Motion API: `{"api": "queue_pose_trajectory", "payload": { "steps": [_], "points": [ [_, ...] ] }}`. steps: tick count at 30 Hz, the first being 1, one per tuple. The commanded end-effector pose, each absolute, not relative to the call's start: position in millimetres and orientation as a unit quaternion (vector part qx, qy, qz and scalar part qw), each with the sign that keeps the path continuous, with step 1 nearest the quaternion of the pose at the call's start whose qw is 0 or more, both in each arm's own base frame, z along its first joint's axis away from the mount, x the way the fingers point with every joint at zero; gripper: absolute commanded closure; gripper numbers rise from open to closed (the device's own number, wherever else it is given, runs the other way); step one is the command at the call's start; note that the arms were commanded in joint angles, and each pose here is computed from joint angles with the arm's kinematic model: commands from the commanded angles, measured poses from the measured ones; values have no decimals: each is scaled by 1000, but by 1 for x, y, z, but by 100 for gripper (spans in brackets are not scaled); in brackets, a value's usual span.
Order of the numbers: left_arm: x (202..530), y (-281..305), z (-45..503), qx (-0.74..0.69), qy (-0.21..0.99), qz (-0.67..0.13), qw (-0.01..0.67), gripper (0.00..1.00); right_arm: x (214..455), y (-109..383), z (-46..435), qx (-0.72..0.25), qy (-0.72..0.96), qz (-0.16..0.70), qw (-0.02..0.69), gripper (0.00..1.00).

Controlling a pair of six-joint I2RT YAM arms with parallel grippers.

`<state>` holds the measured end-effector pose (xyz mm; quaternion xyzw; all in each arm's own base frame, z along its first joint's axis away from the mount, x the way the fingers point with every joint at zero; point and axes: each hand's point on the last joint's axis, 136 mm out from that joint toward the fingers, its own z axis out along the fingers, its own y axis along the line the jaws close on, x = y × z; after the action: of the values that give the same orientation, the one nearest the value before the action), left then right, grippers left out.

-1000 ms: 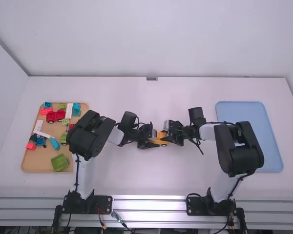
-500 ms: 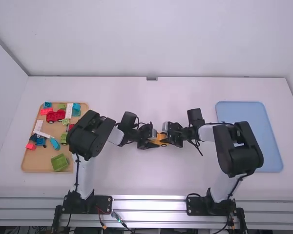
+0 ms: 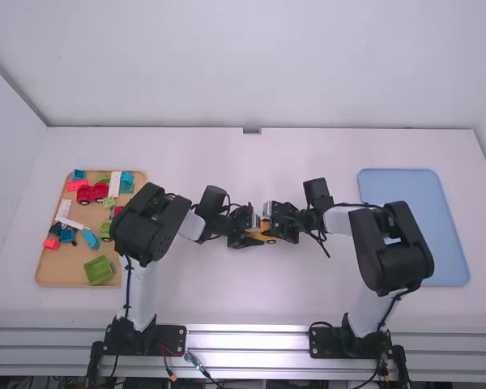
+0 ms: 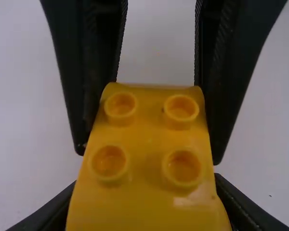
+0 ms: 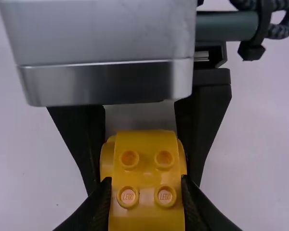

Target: Assemble lego blocks to make yellow taxi

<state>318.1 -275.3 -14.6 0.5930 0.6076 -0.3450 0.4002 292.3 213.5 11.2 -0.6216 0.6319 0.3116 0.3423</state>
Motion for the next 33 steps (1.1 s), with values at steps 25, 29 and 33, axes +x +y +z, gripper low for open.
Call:
{"api": "queue_pose_trajectory", "payload": {
  "steps": [25,29,33],
  "points": [
    [319,-279,-14,596,599,-352,402,60,276,192,-26,-604,681,296,291,93],
    [319,-279,-13,596,599,-352,402,61,269,196,-32,-610,678,289,290,96],
    [320,-279,-13,597,599,-352,402,61,278,185,-39,-579,717,271,280,93]
  ]
}}
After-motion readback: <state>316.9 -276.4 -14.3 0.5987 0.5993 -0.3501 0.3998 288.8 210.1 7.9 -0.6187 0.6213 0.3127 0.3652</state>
